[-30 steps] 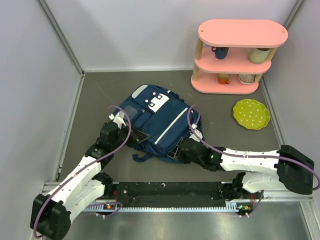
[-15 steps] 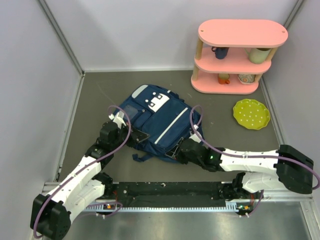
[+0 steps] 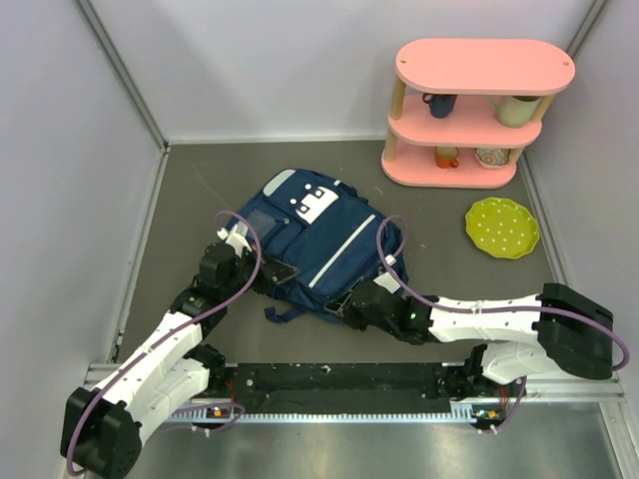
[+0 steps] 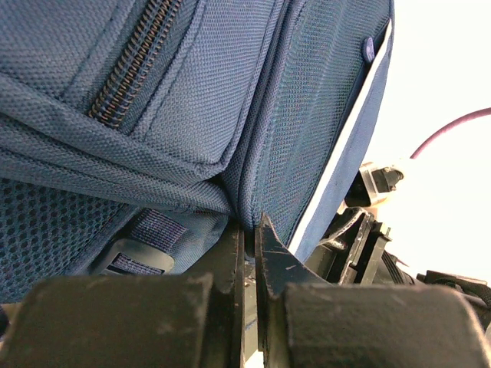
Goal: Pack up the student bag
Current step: Zip the student bag at the center of the board.
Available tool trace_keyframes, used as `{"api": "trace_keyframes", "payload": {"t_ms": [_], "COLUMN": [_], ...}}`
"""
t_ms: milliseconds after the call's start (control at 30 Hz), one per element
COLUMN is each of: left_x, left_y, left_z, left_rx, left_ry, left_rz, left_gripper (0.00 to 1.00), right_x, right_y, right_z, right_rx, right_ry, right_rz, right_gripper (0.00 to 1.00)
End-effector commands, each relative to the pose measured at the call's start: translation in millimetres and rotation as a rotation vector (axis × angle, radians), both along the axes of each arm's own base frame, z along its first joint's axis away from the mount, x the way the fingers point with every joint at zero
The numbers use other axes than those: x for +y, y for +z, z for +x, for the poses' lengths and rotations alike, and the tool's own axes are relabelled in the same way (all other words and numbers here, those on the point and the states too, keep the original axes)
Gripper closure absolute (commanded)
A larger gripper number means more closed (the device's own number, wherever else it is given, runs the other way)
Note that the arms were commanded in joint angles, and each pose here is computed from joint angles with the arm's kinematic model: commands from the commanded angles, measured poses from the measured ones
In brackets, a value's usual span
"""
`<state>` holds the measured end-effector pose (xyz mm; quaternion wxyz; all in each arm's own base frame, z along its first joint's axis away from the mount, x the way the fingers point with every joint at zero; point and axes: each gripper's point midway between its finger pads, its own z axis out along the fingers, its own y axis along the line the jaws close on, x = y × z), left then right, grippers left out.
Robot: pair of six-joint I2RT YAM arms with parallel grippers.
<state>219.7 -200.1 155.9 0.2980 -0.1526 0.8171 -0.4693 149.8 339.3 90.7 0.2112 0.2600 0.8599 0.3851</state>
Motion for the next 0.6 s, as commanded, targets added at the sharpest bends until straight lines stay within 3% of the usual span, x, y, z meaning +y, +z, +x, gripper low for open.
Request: {"api": "trace_keyframes", "payload": {"t_ms": [0, 133, 233, 400, 567], "left_x": [-10, -10, -9, -7, 2], "left_y": [46, 46, 46, 44, 44], "left_z": [2, 3, 3, 6, 12], "left_rx": [-0.162, -0.161, -0.163, -0.173, -0.202], "left_ry": [-0.055, -0.053, -0.052, -0.038, -0.011], "left_rz": [-0.089, -0.086, -0.081, -0.052, 0.023], "left_gripper": [1.0, 1.0, 1.0, 1.0, 1.0], "right_x": [-3, -16, -23, -36, -82], "right_y": [9, 5, 1, 8, -1], "right_z": [14, 17, 14, 4, -7], "right_rx": [-0.02, -0.027, -0.02, -0.051, -0.096], "right_ry": [-0.105, -0.143, -0.154, -0.089, -0.05], "right_rz": [0.014, -0.012, -0.009, -0.018, -0.147], "right_gripper": [0.8, 0.88, 1.0, 1.0, 1.0]}}
